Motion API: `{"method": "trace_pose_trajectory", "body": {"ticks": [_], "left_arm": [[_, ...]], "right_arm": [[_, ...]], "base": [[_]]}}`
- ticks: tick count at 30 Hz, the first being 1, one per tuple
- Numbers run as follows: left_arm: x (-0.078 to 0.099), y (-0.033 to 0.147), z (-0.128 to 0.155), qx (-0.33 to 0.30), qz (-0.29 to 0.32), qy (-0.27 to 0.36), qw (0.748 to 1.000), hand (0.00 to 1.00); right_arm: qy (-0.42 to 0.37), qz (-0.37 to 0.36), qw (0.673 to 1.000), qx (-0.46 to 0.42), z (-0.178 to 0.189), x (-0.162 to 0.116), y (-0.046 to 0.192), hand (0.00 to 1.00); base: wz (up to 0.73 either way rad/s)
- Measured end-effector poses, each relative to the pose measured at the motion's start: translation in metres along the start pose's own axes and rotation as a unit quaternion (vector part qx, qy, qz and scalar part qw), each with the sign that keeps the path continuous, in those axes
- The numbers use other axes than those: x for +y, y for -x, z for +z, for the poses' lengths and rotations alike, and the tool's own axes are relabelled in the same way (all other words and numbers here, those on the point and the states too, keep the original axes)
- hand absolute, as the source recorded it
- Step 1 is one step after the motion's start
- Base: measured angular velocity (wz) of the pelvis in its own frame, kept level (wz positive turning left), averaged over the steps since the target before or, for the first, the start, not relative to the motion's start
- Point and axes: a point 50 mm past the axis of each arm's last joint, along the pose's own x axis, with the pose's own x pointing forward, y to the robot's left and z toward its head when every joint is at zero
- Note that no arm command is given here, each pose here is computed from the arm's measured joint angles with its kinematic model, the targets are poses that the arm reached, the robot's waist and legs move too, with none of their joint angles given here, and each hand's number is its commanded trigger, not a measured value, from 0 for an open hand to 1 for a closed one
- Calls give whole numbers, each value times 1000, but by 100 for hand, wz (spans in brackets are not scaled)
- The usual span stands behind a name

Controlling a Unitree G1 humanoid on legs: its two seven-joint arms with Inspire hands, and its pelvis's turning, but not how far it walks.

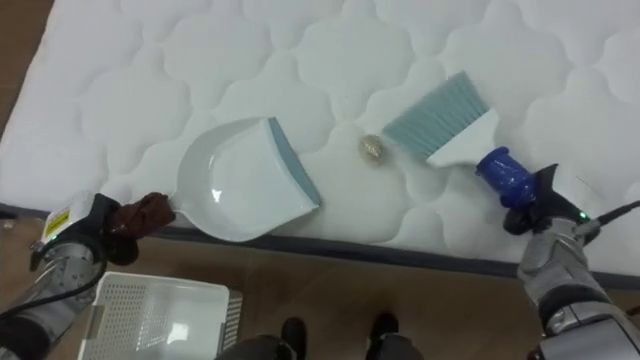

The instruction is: Clean bed

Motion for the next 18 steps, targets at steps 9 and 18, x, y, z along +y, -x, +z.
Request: {"method": "trace_pose_trajectory", "body": {"ticks": [9, 18], "left_arm": [[23, -5, -13, 14, 28, -25, 999, 100], [38, -10, -7, -4, 49, -53, 997, 100]], "right_arm": [[232, -79, 969, -11, -31, -56, -16, 100], [385, -130, 907, -109, 2, -81, -26, 100]], "base": [[-10], [-5]]}}
